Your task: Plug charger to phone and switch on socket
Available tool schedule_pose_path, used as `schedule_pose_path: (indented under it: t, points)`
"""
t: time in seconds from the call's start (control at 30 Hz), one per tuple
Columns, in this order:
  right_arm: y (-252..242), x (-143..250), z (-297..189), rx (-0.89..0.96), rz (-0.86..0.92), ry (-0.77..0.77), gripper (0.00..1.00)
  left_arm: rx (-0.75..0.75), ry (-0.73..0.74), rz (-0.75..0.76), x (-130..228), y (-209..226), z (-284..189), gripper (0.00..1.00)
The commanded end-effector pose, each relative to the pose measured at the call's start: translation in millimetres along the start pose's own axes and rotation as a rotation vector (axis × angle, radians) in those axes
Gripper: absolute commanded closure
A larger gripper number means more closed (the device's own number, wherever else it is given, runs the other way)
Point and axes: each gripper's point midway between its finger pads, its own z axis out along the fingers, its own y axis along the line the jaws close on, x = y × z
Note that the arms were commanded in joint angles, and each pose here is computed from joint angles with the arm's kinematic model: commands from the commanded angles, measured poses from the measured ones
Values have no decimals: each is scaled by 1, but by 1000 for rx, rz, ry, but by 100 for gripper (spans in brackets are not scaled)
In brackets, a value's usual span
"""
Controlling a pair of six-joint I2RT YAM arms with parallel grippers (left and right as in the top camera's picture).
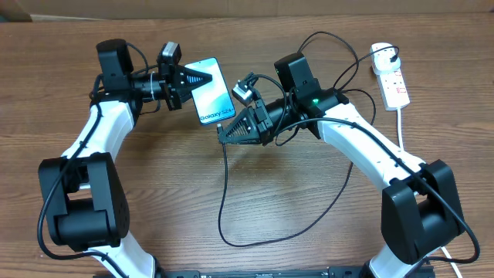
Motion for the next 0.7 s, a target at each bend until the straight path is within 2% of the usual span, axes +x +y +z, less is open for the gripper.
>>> schedule_pose_path:
  t: [0.0, 0.67]
  points:
    - [0, -1, 2, -6, 8, 4, 95, 14, 60, 36, 9, -12, 10, 96]
    - [-2, -3, -4, 1, 29, -12, 96, 17, 32, 35, 4, -13, -1, 96]
